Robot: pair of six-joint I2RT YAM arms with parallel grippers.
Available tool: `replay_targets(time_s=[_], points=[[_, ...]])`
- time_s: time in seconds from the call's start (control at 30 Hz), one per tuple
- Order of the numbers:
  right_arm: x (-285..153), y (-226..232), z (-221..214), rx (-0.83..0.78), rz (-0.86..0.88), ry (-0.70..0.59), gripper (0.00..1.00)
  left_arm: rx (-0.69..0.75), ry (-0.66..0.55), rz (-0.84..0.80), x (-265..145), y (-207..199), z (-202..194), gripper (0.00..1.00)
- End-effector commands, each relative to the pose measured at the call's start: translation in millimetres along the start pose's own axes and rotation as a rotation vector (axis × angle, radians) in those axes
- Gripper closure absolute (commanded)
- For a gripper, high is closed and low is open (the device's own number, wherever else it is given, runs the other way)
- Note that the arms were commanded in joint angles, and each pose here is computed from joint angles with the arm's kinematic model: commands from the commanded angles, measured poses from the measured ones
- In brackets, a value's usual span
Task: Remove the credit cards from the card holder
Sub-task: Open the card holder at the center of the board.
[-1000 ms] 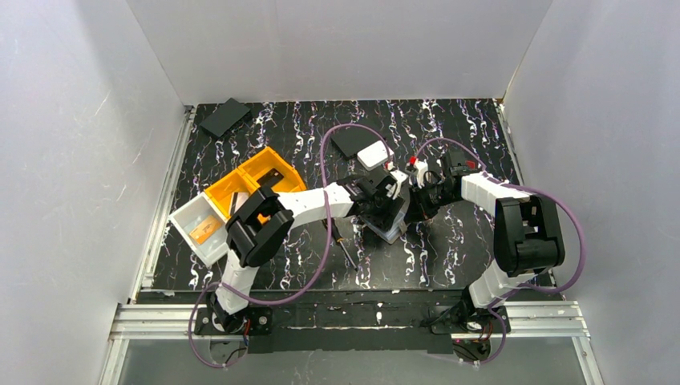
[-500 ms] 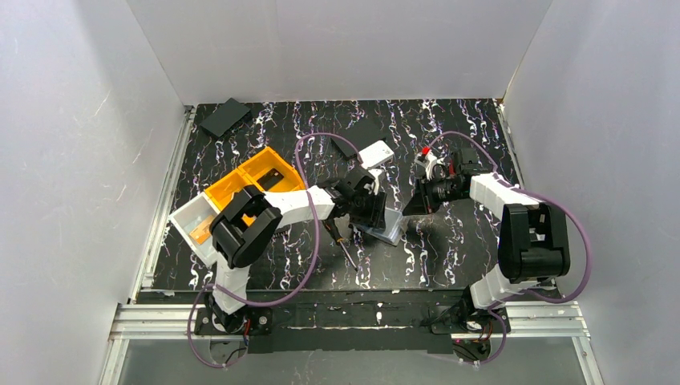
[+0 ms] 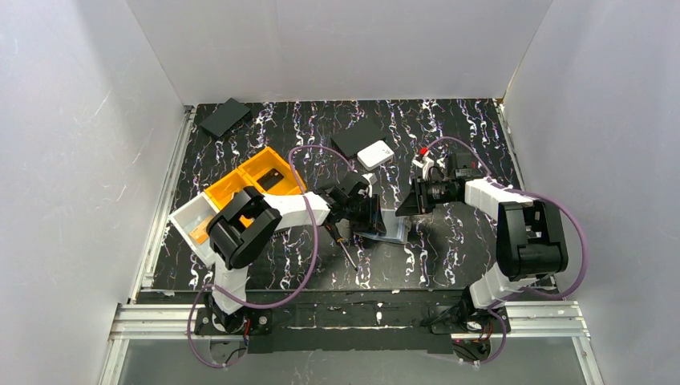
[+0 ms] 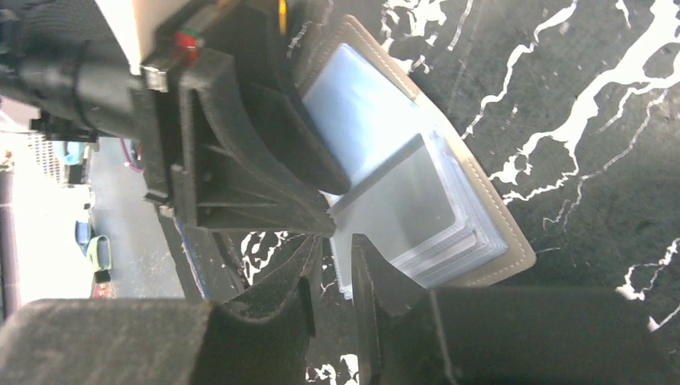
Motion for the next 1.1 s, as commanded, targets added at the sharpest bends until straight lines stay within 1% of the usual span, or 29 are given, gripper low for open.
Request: replay_targets(time_s=[0.0, 0.17, 0.33, 0.47, 0.7, 0.8, 0.93, 1.07], points=[[7, -9, -3, 0.038, -0.096, 0.039, 0.7, -0.035, -0.048, -0.013, -17, -10, -1, 0.65], [8, -19, -7, 0.076, -0.192, 0.096, 0.7, -0.066, -0.073, 0.008, -18, -6, -1, 0.66], [9, -22, -10, 0.084, -0.226, 0.113, 0.68, -0.078, -0.079, 0.009, -16, -6, -1, 0.66], [11, -22, -11, 0.095, -0.202, 0.114, 0.66, -0.078, -0.073, 0.003, -15, -7, -1, 0.66], [15, -19, -9, 0.102, -0.133, 0.105, 0.66, -0.075, -0.055, -0.017, -15, -8, -2, 0.65], [13, -15, -5, 0.076, -0.108, 0.086, 0.66, -0.077, -0.046, -0.034, -14, -8, -3, 0.64], [7, -12, 2, 0.026, -0.121, 0.072, 0.65, -0.082, -0.047, -0.041, -13, -7, -4, 0.63], [-1, -6, 7, -0.009, -0.051, 0.032, 0.61, -0.084, -0.049, -0.045, -14, -7, -4, 0.63]])
Point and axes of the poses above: each gripper's point midway between its finger pads, its own x axis out along the fingers, its own y axis along the line the jaws close on, z = x × y, the point moved 10 cm from there along -x, back along the fingers, and after that the axes turned 12 degrees about -x, right-handed, at the moved point
